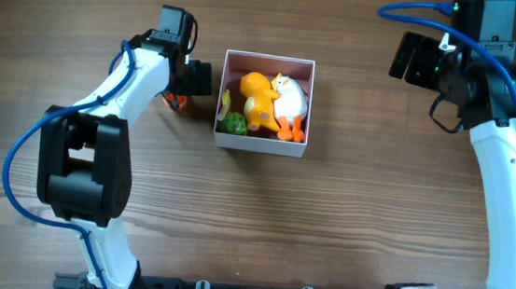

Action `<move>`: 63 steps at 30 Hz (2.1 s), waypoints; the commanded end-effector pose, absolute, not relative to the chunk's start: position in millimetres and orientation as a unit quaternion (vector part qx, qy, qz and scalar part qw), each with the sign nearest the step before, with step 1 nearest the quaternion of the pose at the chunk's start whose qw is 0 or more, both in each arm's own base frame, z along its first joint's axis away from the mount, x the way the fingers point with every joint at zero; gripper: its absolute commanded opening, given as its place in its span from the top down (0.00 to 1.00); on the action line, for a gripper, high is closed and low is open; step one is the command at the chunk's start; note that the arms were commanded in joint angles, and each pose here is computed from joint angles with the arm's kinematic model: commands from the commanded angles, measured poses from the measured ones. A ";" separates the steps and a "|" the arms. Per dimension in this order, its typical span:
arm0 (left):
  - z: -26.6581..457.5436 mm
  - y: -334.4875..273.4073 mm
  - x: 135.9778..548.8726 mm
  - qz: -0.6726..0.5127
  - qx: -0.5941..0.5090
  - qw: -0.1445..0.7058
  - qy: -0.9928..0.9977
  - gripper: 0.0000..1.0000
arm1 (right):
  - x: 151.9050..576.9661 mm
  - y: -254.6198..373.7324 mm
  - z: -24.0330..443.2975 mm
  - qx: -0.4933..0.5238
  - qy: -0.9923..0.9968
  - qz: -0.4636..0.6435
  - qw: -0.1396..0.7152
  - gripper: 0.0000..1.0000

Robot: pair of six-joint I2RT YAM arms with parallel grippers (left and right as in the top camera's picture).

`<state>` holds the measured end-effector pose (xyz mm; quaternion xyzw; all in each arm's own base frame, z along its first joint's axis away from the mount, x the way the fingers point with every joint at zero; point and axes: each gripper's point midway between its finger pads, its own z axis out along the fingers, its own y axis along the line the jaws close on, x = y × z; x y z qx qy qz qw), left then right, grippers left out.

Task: Pack container
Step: 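Lower the left gripper onto the orange round toy and grasp it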

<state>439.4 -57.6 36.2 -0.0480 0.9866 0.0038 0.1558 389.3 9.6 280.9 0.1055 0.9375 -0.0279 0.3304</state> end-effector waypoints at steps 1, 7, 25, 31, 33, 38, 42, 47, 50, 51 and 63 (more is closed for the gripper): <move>54.2 -47.7 444.3 0.025 -0.050 0.175 0.983 0.09 | 390.3 7.2 278.7 0.105 0.938 -0.036 0.328 0.00; 45.8 -45.0 437.0 0.025 -0.070 0.161 0.984 0.08 | 390.3 7.2 278.7 0.105 0.938 -0.036 0.328 0.00; 12.6 -43.7 424.6 -0.001 -0.088 0.107 0.990 0.06 | 390.3 7.2 278.7 0.105 0.938 -0.036 0.328 0.00; 1.7 -43.4 421.7 0.002 -0.088 0.094 0.992 0.08 | 390.3 7.2 278.7 0.105 0.938 -0.036 0.328 0.00; -1.2 -43.3 420.9 0.003 -0.088 0.090 0.992 0.08 | 390.3 7.2 278.7 0.105 0.938 -0.036 0.328 0.00; -4.3 -42.9 417.4 0.004 -0.088 0.082 0.993 0.10 | 390.3 7.2 278.7 0.105 0.938 -0.036 0.328 0.00; -10.2 -42.4 413.5 0.007 -0.088 0.071 0.994 0.10 | 390.3 7.2 278.7 0.105 0.938 -0.036 0.328 0.00; -10.5 -42.4 413.7 0.007 -0.088 0.071 0.994 0.14 | 390.3 7.2 278.7 0.105 0.938 -0.036 0.328 0.00; -10.5 -42.4 414.3 0.007 -0.088 0.072 0.994 0.16 | 390.3 7.2 278.7 0.105 0.938 -0.036 0.328 0.00; -10.3 -42.5 415.1 0.006 -0.088 0.073 0.993 0.22 | 390.3 7.2 278.7 0.105 0.938 -0.036 0.328 0.00; -2.2 -42.3 422.0 0.005 -0.088 0.091 0.992 0.45 | 390.3 7.2 278.7 0.105 0.938 -0.036 0.328 0.00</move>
